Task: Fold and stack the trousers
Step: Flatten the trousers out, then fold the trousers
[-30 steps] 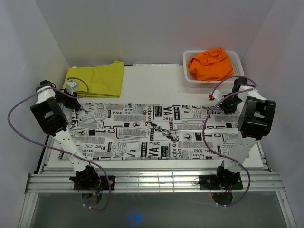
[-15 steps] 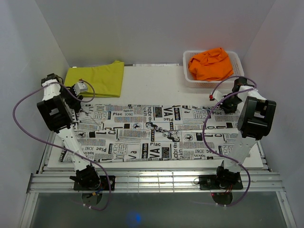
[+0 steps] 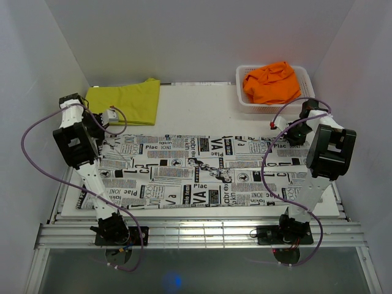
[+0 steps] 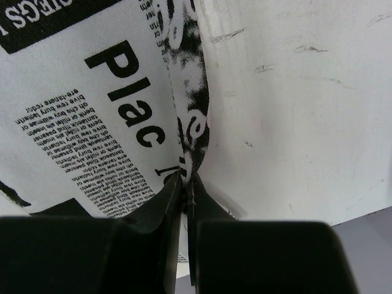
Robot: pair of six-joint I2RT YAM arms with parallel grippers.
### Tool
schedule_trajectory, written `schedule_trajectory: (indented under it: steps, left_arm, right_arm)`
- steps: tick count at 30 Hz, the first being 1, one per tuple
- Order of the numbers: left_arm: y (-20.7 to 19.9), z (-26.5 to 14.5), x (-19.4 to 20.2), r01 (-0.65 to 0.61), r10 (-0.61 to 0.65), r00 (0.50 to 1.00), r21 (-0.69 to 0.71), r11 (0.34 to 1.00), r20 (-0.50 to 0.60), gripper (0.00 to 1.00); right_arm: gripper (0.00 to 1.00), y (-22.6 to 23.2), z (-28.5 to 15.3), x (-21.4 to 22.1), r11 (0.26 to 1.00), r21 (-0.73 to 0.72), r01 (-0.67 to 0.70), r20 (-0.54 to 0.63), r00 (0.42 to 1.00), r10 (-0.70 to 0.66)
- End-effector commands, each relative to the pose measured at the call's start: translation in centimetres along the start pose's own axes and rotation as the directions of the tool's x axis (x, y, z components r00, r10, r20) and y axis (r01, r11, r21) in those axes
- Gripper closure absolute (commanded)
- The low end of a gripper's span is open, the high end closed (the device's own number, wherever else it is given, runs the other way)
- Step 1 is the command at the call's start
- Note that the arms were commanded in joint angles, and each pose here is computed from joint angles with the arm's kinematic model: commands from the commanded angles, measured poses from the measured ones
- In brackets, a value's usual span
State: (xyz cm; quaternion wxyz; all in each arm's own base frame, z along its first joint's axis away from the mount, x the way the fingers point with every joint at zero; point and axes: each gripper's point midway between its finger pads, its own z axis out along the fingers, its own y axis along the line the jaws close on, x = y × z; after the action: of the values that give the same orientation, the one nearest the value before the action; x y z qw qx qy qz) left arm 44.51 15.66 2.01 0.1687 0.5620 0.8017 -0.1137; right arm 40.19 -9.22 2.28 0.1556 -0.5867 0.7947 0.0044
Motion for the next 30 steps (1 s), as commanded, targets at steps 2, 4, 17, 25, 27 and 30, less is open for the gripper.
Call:
schedule_trajectory:
  steps: [2,4,17,25,27,30]
  left_arm:
    - [-1.6,2.8,2.1,0.061,-0.058,0.998,0.1,0.993,-0.036,1.0]
    - [1.1,1.1,0.5,0.057,-0.057,0.998,-0.006,0.998,0.014,1.0]
    - [7.6,-12.1,-8.7,0.063,0.07,0.967,-0.497,0.866,0.246,1.0]
    - [10.4,-17.7,-9.8,0.137,0.074,0.956,-0.66,0.738,0.282,1.0]
    - [11.5,-19.9,-10.2,0.188,0.074,0.946,-0.718,0.67,0.316,1.0]
    - [12.1,-21.8,-10.5,0.238,0.068,0.934,-0.751,0.615,0.351,1.0]
  right_arm:
    - [0.92,-2.1,-3.1,0.2,0.996,0.089,0.003,-0.015,1.0,-0.001]
    - [0.92,-2.8,-3.8,0.2,0.992,0.126,-0.003,-0.009,1.0,0.004]
    - [0.92,-4.8,-9.5,0.1,0.961,0.274,-0.031,0.068,0.998,0.013]
    - [0.92,-6.5,-11.9,1.0,0.934,0.351,-0.064,0.103,0.994,0.029]
    - [0.92,-7.2,-12.8,1.1,0.922,0.38,-0.071,0.115,0.993,0.029]
    - [0.92,-8.2,-14.2,1.1,0.907,0.415,-0.078,0.125,0.992,0.029]
